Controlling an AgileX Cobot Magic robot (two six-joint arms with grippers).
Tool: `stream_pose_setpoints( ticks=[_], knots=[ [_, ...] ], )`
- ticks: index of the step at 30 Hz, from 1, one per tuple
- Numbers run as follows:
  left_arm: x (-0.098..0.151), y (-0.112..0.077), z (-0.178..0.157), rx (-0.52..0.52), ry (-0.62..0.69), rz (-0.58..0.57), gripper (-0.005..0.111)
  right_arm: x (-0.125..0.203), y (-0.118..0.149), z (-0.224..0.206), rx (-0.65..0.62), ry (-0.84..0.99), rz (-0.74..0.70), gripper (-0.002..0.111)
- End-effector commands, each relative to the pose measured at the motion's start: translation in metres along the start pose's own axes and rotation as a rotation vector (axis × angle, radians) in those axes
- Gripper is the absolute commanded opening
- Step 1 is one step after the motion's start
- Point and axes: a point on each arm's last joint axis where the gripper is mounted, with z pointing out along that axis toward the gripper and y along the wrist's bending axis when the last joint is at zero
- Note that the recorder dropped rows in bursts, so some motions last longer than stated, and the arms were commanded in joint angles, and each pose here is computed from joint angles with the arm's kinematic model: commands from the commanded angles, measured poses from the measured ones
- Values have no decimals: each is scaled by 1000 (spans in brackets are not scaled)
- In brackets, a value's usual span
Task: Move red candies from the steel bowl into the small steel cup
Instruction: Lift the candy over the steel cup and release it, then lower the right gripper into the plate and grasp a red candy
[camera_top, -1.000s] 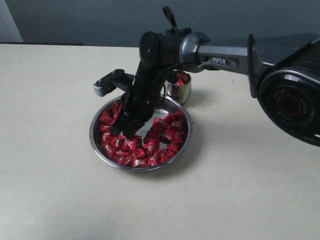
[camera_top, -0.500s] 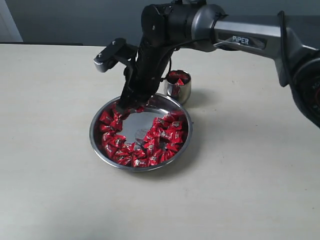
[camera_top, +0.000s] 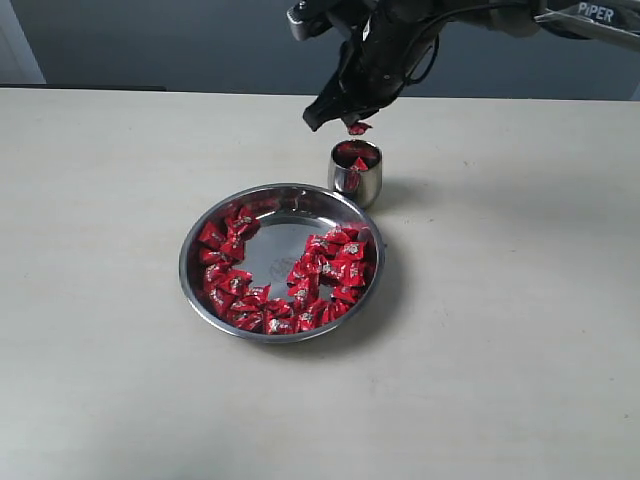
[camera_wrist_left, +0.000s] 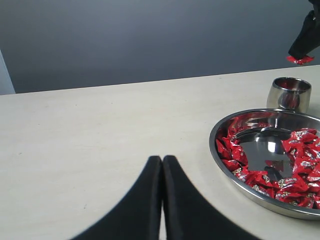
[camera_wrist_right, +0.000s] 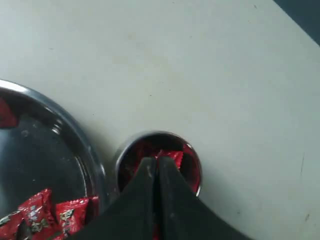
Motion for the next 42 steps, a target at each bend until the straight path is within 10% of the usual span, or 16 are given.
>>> stream_pose_setpoints(
  ticks=[1, 21, 42],
  knots=[
    [0, 0, 0, 7, -10, 0, 0, -1, -11, -5, 12, -35, 39, -1],
    [0, 0, 0, 7, -10, 0, 0, -4, -11, -6, -40, -84, 118, 27],
    [0, 0, 0, 7, -10, 0, 0, 27, 123, 55, -513, 294, -189, 45]
  ],
)
